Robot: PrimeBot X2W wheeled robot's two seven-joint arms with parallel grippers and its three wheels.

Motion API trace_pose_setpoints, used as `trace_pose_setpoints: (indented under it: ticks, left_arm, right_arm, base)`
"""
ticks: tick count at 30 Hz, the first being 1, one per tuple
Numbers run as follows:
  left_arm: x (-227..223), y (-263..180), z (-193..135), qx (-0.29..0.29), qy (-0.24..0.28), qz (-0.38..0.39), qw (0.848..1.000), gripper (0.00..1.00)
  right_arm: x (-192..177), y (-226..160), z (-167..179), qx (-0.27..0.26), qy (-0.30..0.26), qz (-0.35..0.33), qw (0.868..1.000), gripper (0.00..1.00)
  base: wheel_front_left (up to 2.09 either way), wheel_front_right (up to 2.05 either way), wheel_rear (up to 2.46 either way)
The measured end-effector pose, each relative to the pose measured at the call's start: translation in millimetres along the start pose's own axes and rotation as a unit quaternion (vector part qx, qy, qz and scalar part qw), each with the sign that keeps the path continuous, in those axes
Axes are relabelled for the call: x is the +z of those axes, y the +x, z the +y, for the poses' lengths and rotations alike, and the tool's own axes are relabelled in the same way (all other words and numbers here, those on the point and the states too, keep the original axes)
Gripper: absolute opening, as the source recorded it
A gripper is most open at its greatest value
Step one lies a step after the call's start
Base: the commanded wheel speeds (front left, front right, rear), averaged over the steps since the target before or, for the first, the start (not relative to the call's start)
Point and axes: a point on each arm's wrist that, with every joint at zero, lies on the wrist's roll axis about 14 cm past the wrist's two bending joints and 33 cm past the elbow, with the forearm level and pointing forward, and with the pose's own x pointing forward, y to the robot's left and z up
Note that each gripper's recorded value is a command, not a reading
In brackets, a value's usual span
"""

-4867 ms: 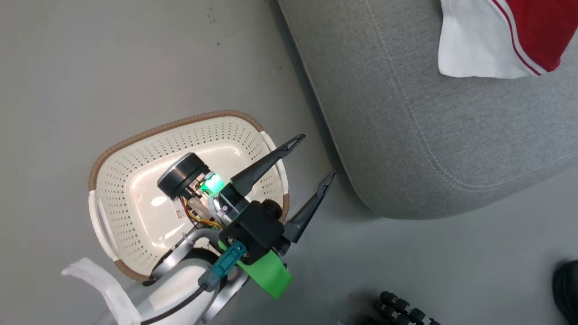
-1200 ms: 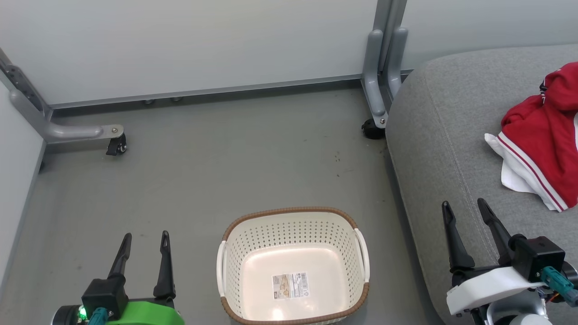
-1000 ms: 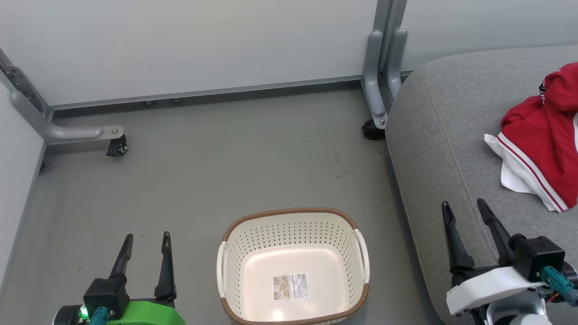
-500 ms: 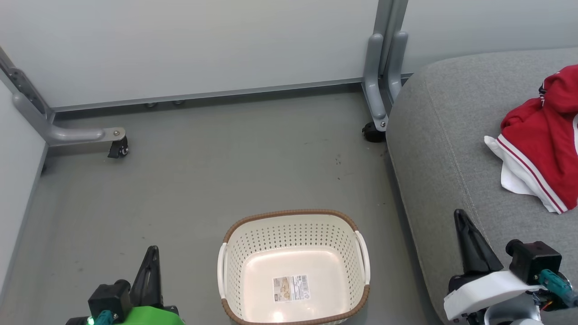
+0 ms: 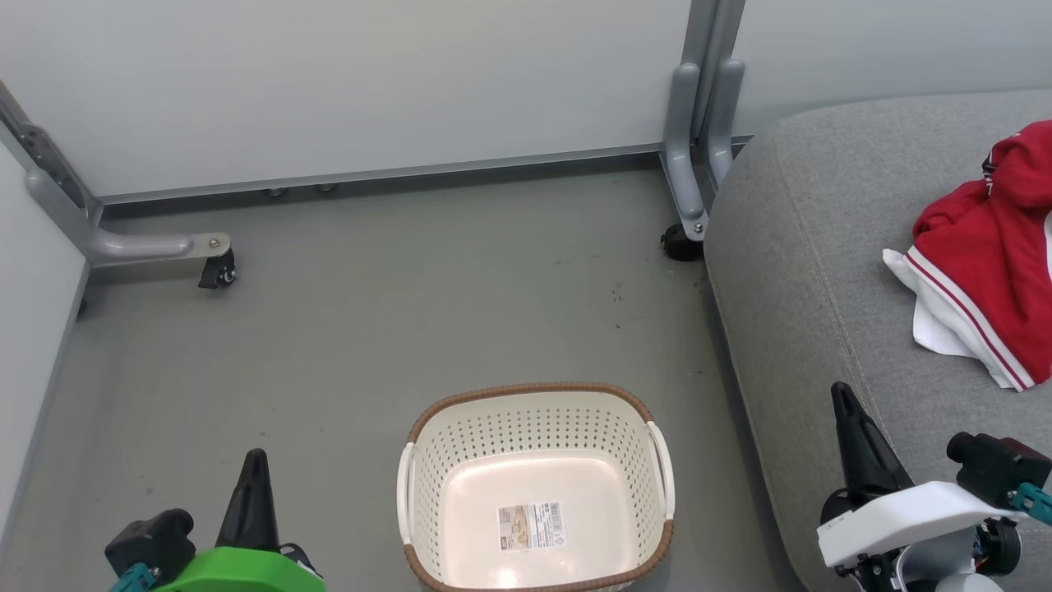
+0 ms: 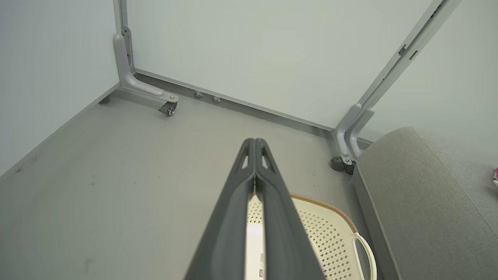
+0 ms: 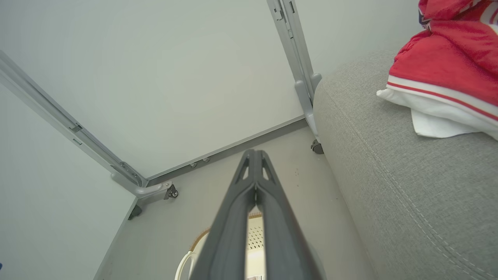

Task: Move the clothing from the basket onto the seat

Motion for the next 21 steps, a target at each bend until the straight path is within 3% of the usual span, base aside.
trace_pose_setpoints:
  ticks: [21]
  left_arm:
    - [14,9,5,0.014,-0.162,-0.006,0.987,0.00]
  right_arm:
    - [0,8,-8,-0.012,0.158,-0.001,0.987,0.00]
  base:
    - [0.00,0.00,0.00]
